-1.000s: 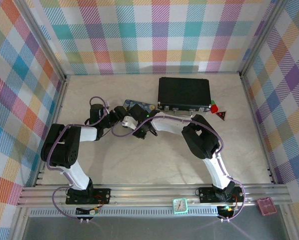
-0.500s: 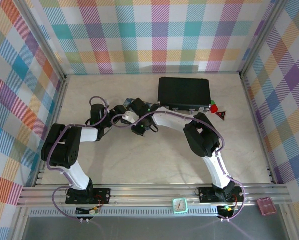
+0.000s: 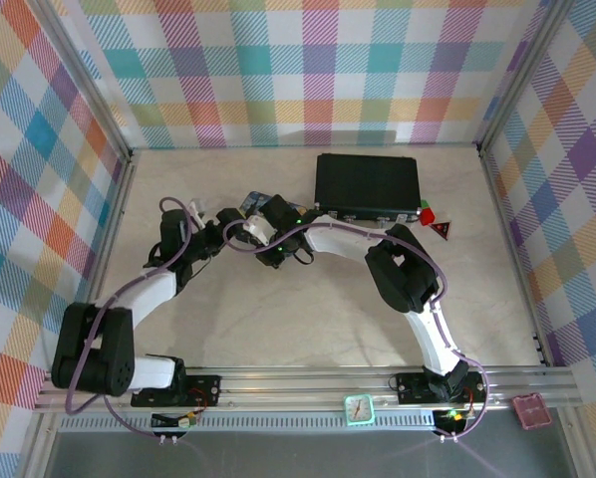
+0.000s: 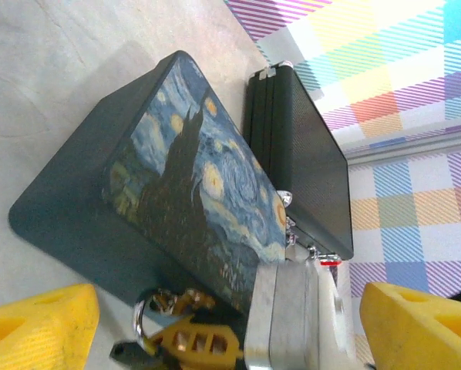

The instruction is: Unlock the padlock with the key

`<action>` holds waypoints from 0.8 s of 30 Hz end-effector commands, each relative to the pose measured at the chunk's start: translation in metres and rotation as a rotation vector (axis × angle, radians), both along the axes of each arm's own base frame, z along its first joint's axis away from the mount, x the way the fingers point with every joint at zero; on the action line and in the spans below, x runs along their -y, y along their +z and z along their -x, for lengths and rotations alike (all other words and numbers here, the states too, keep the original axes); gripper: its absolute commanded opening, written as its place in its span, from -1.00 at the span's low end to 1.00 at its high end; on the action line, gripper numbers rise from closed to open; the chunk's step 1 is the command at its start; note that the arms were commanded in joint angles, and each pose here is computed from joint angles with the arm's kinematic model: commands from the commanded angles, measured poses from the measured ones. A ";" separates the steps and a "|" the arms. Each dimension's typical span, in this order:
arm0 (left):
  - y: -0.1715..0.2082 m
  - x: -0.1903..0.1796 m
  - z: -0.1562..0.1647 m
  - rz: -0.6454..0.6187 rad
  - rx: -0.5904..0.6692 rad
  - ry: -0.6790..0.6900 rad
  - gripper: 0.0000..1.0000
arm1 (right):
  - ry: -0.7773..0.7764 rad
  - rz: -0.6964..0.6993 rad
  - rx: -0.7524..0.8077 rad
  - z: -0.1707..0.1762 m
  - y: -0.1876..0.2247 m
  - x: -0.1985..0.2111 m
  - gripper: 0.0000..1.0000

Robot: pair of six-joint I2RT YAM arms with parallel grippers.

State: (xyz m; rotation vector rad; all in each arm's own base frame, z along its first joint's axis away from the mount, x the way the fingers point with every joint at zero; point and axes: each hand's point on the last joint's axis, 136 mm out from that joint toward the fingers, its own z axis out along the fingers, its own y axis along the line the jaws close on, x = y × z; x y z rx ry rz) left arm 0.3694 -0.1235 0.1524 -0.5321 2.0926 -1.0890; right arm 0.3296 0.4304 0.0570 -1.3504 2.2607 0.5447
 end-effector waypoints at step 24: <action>-0.046 0.015 -0.003 0.281 0.024 0.138 0.01 | -0.036 -0.171 -0.131 0.014 0.009 -0.011 -1.00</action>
